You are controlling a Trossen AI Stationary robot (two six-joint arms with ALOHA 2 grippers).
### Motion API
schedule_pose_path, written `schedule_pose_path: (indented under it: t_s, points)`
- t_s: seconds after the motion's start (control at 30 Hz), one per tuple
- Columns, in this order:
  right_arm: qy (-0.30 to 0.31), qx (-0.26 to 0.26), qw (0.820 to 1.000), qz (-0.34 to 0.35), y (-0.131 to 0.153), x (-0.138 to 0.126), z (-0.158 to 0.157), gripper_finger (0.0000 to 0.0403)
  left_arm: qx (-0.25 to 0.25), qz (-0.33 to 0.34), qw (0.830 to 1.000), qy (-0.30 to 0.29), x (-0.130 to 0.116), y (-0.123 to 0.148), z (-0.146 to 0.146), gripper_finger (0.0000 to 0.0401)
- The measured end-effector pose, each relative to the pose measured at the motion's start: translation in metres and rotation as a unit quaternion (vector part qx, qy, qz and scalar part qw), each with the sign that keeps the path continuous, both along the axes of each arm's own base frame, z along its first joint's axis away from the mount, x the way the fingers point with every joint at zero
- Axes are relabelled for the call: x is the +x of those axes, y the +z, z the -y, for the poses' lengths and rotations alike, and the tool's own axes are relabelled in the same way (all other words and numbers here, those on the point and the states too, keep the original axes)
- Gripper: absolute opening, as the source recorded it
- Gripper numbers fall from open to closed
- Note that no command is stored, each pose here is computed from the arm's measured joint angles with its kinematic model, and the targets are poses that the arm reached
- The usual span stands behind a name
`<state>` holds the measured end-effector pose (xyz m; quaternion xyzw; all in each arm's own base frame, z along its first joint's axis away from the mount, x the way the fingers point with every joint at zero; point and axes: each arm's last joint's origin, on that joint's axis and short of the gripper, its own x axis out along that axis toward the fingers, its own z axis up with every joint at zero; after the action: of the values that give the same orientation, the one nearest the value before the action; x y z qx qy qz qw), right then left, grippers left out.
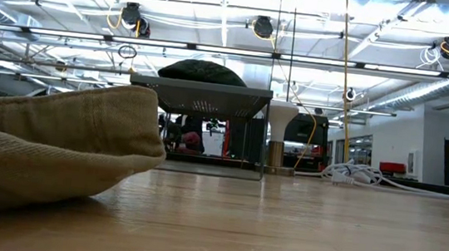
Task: Pick & Place hat
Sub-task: Put the middle brown cap on the shelf
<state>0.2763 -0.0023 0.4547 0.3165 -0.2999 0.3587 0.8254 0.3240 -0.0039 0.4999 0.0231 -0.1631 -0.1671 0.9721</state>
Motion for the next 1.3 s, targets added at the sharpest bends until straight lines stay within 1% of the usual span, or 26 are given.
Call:
schedule_pose_path:
  t_s: [0.07,0.13,0.2,0.27,0.37,0.47,0.57,0.67,0.77,0.87,0.93,1.03,1.2,1.3]
  points:
    - [-0.031,0.007,0.999,-0.001,0.001,-0.001,0.001,0.0008,0.030,0.009,0.998,0.049,-0.006,0.003,0.003,0.0294]
    - [-0.075,0.011,0.997,-0.004,0.003,-0.003,0.003,0.0007,0.056,0.016,0.993,0.106,-0.011,0.006,0.005,0.0294]
    - [-0.126,0.017,0.992,-0.010,0.004,-0.004,0.005,0.0007,0.082,0.015,0.984,0.155,-0.016,0.008,0.008,0.0294]
    - [-0.181,0.025,0.983,-0.021,0.006,-0.007,0.007,0.0007,0.109,0.021,0.974,0.197,-0.018,0.009,0.011,0.0294]
    - [-0.252,0.035,0.967,-0.028,0.006,-0.008,0.010,0.0007,0.138,0.017,0.960,0.245,-0.019,0.009,0.018,0.0294]
    - [-0.286,0.038,0.957,-0.028,0.005,-0.007,0.012,0.0007,0.158,0.017,0.949,0.271,-0.018,0.009,0.022,0.0294]
    - [-0.290,0.033,0.956,-0.039,0.004,-0.005,0.012,0.0007,0.148,0.019,0.942,0.301,-0.018,0.010,0.025,0.0294]
    - [-0.297,0.023,0.953,-0.048,0.002,-0.004,0.012,0.0007,0.114,0.038,0.936,0.331,-0.020,0.015,0.026,0.0294]
    - [-0.299,0.025,0.953,-0.047,0.002,-0.004,0.012,0.0007,0.099,0.057,0.935,0.337,-0.023,0.020,0.026,0.0294]
    - [-0.298,0.026,0.953,-0.049,0.002,-0.004,0.012,0.0008,0.090,0.058,0.936,0.337,-0.023,0.020,0.026,0.0287]
    - [-0.298,0.025,0.953,-0.056,0.001,-0.003,0.012,0.0013,0.082,0.058,0.937,0.334,-0.023,0.020,0.027,0.0269]
    - [-0.298,0.022,0.952,-0.064,0.000,-0.002,0.012,0.0025,0.075,0.057,0.939,0.331,-0.023,0.020,0.027,0.0224]
    - [-0.298,0.015,0.950,-0.091,-0.005,0.002,0.012,0.0025,0.056,0.056,0.942,0.325,-0.023,0.020,0.027,0.0124]
    - [-0.298,0.011,0.949,-0.104,-0.007,0.003,0.013,0.0019,0.057,0.053,0.942,0.325,-0.023,0.019,0.027,0.0059]
